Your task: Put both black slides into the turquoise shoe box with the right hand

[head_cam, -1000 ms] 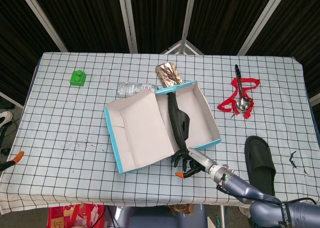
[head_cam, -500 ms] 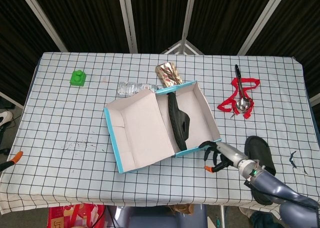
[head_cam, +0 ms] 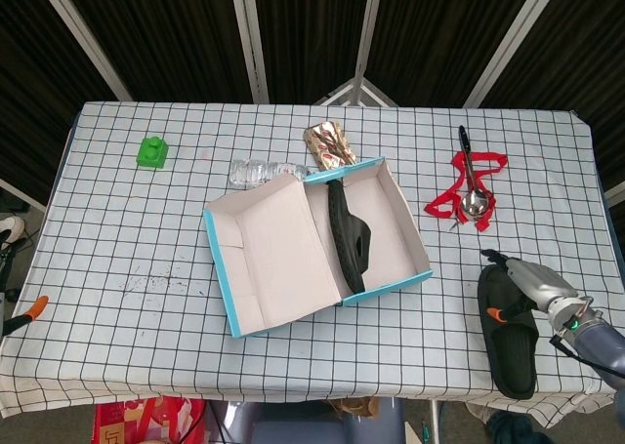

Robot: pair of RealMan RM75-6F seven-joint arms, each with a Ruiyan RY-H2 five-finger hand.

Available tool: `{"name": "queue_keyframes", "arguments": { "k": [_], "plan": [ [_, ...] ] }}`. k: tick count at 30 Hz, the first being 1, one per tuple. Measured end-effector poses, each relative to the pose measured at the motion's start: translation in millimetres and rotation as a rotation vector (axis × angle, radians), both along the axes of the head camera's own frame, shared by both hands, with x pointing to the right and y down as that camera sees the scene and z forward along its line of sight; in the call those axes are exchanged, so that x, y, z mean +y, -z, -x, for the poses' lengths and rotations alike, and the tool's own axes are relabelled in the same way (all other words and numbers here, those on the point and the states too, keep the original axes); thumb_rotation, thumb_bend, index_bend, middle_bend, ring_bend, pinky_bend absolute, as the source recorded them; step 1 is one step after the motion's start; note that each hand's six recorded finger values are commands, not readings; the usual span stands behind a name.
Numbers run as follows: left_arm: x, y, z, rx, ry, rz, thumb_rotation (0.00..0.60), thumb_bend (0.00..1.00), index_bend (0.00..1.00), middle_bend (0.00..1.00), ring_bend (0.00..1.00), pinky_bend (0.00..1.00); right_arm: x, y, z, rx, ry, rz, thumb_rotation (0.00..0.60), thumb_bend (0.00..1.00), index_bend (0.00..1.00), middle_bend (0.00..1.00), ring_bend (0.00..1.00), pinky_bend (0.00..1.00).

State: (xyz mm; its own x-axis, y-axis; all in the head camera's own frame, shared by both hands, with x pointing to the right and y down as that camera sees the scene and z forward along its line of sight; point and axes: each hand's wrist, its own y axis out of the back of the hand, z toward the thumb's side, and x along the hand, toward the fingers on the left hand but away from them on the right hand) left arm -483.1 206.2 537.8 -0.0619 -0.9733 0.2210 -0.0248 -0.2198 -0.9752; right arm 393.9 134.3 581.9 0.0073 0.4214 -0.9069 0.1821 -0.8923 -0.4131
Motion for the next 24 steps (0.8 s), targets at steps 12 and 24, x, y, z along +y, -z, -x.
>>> {"name": "queue_keyframes", "arguments": {
  "k": [12, 24],
  "plan": [
    [0, -3, -3, -0.004, -0.009, 0.012, 0.6, 0.24, 0.16, 0.07, 0.0, 0.09, 17, -30, -33, 0.264, 0.167, -0.017, 0.6, 0.31, 0.0, 0.03, 0.01, 0.07],
    [0, -4, -2, -0.007, -0.005, 0.012, 0.6, 0.24, 0.16, 0.07, 0.0, 0.09, 34, -49, -34, 0.324, 0.194, 0.104, 0.6, 0.31, 0.0, 0.03, 0.01, 0.07]
  ]
}}
